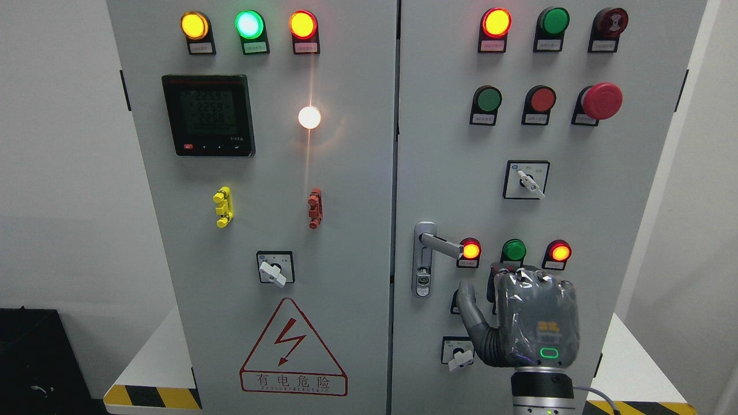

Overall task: Release door handle
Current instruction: 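Open the right hand and pull it back off the handle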

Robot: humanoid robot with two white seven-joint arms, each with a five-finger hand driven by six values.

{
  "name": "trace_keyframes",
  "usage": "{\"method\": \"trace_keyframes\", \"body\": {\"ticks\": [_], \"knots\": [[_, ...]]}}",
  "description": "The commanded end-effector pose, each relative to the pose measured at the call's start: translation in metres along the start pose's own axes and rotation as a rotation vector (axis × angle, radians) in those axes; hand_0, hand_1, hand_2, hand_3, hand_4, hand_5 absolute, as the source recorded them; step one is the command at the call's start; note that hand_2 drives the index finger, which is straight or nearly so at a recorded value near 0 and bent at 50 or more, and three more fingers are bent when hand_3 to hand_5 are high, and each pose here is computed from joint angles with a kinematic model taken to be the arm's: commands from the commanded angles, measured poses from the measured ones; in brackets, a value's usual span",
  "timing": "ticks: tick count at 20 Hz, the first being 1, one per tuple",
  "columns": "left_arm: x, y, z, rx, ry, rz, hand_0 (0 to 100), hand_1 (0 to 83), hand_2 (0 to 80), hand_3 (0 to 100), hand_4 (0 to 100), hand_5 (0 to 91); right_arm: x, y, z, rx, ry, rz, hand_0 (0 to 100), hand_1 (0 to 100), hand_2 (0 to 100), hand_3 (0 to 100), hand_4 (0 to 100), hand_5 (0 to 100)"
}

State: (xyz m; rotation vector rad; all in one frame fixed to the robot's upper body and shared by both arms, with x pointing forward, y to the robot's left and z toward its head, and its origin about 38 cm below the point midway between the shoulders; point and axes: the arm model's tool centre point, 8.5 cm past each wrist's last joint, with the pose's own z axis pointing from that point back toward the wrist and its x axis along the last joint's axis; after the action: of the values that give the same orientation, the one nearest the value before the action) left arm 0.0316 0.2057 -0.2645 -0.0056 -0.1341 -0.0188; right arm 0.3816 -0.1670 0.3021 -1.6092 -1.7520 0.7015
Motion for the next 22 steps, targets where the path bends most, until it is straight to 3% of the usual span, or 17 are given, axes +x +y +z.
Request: {"method": "trace_keyframes", "body": {"ticks": [1, 2, 3, 7, 8, 10, 13, 15, 22], "knots": [[-0.011, 0.000, 0.001, 0.000, 0.016, 0.002, 12, 55.6, 0.0, 0, 0, 0.0, -0.038, -0.023, 0.023, -0.056, 0.027, 0.051, 56, 31, 44, 60, 58, 58], [-0.011, 0.000, 0.001, 0.000, 0.016, 0.001, 12, 55.6, 0.0, 0, 0, 0.0, -0.040, -0.023, 0.024, -0.069, 0.012, 0.056, 56, 31, 43, 59, 57, 57], [-0.011, 0.000, 0.001, 0.000, 0.016, 0.001, 12, 55.6, 0.0, 0, 0, 0.0, -0.044, -0.024, 0.025, -0.084, -0.001, 0.065, 56, 31, 34, 50, 49, 50], [-0.011, 0.000, 0.001, 0.000, 0.016, 0.001, 12, 55.6, 0.0, 0, 0, 0.0, -0.062, -0.029, 0.032, -0.107, -0.049, 0.026, 56, 30, 17, 25, 28, 33], [-0.011, 0.000, 0.001, 0.000, 0.016, 0.002, 12, 55.6, 0.0, 0, 0, 0.0, -0.066, -0.030, 0.032, -0.111, -0.053, 0.010, 56, 30, 15, 23, 26, 32], [-0.011, 0.000, 0.001, 0.000, 0.016, 0.002, 12, 55.6, 0.0, 0, 0, 0.0, -0.068, -0.032, 0.033, -0.135, -0.051, -0.029, 55, 30, 1, 12, 15, 17], [-0.011, 0.000, 0.001, 0.000, 0.016, 0.002, 12, 55.6, 0.0, 0, 0, 0.0, -0.070, -0.033, 0.034, -0.145, -0.048, -0.083, 55, 30, 0, 5, 9, 12], [-0.011, 0.000, 0.001, 0.000, 0.016, 0.002, 12, 55.6, 0.0, 0, 0, 0.0, -0.068, -0.033, 0.034, -0.146, -0.059, -0.119, 54, 29, 0, 3, 2, 2], [-0.011, 0.000, 0.001, 0.000, 0.016, 0.002, 12, 55.6, 0.0, 0, 0, 0.0, -0.060, -0.035, 0.034, -0.152, -0.094, -0.138, 54, 30, 0, 2, 0, 0]]}}
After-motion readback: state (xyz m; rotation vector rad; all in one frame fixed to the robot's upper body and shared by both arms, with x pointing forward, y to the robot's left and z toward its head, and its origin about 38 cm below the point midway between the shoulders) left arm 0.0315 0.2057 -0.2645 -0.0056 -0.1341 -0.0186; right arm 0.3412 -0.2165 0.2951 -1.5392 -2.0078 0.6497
